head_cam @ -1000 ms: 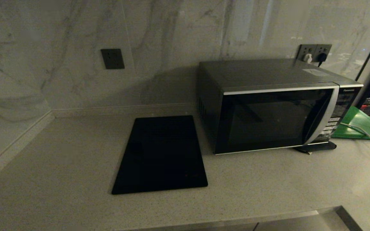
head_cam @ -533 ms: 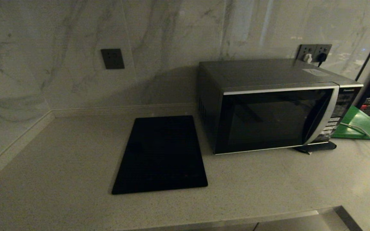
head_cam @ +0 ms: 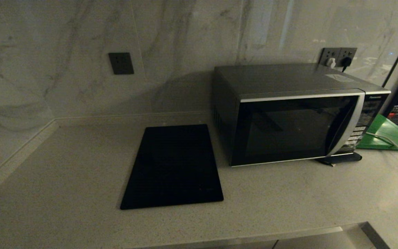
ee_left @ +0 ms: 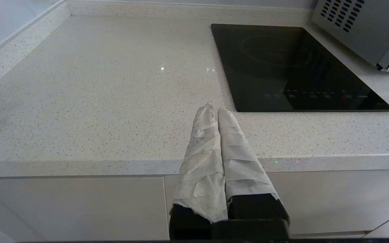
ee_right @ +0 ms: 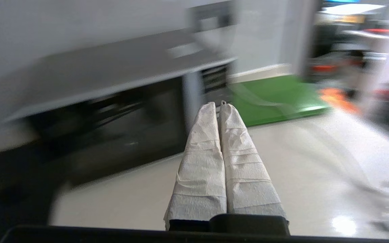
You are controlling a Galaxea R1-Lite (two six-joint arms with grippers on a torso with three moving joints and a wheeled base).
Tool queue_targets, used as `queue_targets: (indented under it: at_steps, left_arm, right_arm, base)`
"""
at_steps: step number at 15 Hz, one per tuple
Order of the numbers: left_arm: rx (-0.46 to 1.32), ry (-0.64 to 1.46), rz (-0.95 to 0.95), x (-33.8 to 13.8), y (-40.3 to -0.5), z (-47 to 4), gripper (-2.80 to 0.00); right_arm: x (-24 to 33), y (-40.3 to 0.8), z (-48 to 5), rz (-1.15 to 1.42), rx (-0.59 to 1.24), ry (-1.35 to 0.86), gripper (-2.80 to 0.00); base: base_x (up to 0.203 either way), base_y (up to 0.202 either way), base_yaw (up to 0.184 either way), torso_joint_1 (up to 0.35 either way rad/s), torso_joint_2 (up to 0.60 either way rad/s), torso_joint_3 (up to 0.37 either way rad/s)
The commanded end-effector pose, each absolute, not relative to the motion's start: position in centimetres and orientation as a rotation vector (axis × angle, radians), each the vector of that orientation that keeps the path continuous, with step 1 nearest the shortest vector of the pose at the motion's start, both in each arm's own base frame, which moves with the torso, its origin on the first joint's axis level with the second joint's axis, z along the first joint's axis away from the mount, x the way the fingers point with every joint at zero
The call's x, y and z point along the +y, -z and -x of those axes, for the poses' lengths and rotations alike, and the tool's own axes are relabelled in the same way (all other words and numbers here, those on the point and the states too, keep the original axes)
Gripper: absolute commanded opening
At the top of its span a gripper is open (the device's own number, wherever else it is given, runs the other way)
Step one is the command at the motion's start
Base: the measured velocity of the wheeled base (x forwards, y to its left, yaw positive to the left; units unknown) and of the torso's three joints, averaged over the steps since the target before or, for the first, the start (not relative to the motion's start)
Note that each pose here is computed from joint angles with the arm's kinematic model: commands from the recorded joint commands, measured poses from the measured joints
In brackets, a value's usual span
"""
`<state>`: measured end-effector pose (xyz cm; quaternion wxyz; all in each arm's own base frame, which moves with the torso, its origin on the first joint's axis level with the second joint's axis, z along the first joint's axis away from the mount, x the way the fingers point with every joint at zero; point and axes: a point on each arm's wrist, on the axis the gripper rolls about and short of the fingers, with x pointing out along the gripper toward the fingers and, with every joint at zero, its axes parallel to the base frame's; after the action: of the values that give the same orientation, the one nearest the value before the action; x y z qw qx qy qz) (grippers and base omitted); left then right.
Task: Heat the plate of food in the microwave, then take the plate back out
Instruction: Open the microwave oven
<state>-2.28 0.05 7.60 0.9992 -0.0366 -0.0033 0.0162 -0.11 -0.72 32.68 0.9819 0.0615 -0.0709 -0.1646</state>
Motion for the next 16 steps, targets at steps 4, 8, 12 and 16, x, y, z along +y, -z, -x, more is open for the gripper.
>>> queue_targets:
  at_steps: [4,8,12,16]
  left_arm:
    - [-0.006,-0.034,0.074,0.1,-7.6,2.3,-2.80]
    - [-0.006,-0.034,0.074,0.1,-7.6,2.3,-2.80]
    - [-0.006,-0.034,0.074,0.1,-7.6,2.3,-2.80]
    - [-0.006,-0.034,0.074,0.1,-7.6,2.3,-2.80]
  right_arm:
    - [-1.5,-35.1,-8.8,0.088,0.058,0.678,-2.80]
    - [-1.4,-34.7,-14.4,0.128,0.085,0.837,-2.80]
    - [0.1,-32.3,-20.4,0.135,0.104,0.983,-2.80]
    - [0.9,-27.3,-25.5,0.146,0.117,0.999,-2.80]
  base:
    - [0.000,0.000,0.000,0.000,0.00,0.000]
    - [0.000,0.000,0.000,0.000,0.00,0.000]
    - [0.000,0.000,0.000,0.000,0.00,0.000]
    - [0.000,0.000,0.000,0.000,0.00,0.000]
